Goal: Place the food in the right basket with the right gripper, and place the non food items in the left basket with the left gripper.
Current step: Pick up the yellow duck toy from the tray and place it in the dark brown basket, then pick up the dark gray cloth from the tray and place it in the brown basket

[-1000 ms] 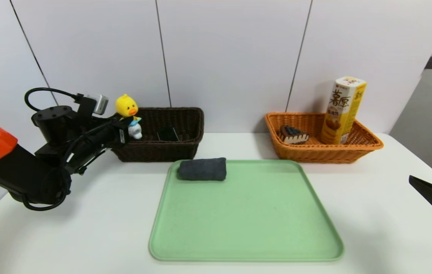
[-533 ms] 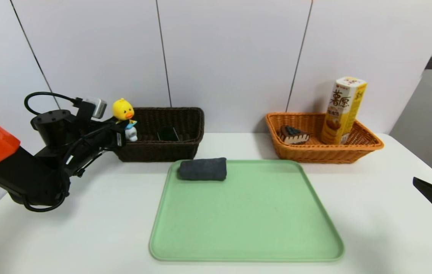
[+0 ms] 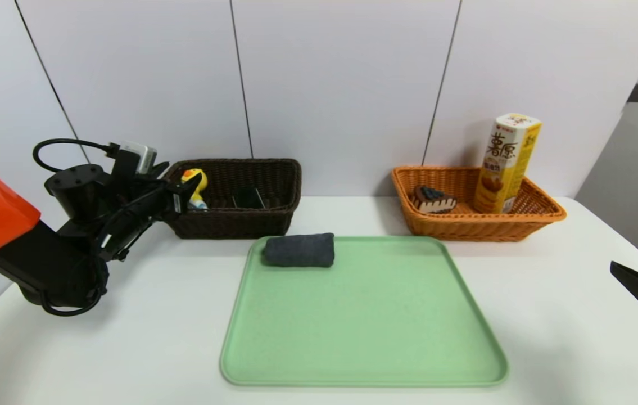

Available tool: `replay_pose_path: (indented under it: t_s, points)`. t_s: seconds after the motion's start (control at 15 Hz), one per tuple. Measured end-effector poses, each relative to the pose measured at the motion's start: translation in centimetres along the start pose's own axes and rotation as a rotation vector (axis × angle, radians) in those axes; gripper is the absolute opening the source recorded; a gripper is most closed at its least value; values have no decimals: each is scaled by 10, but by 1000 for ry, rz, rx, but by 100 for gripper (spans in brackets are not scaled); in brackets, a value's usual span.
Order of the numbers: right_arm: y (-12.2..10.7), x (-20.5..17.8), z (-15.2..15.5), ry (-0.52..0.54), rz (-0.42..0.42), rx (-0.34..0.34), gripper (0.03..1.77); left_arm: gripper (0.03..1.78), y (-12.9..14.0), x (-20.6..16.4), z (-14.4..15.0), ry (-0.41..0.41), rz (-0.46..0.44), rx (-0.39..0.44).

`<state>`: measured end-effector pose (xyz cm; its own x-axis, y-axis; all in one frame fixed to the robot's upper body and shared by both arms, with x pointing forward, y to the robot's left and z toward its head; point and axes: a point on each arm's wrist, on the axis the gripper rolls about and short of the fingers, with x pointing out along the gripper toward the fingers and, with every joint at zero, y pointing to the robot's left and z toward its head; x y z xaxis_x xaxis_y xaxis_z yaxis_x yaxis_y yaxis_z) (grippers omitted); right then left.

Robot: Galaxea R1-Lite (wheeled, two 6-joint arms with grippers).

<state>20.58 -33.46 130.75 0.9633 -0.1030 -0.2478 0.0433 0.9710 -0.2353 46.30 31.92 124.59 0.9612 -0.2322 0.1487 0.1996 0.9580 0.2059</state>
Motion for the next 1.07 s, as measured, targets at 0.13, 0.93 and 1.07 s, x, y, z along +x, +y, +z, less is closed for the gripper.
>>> replay_pose_path:
  t_s: [0.13, 0.93, 1.07]
  points:
    - [0, 0, 0, 1, 6, -1, 170, 132, 1, -1, 5, -9, 1, -1]
    - [0, 0, -1, 2, 11, -2, 170, 162, -27, -60, 100, -16, -304, -21]
    - [0, 0, -1, 2, 11, -2, 170, 164, -49, -79, 114, 62, -444, -15]
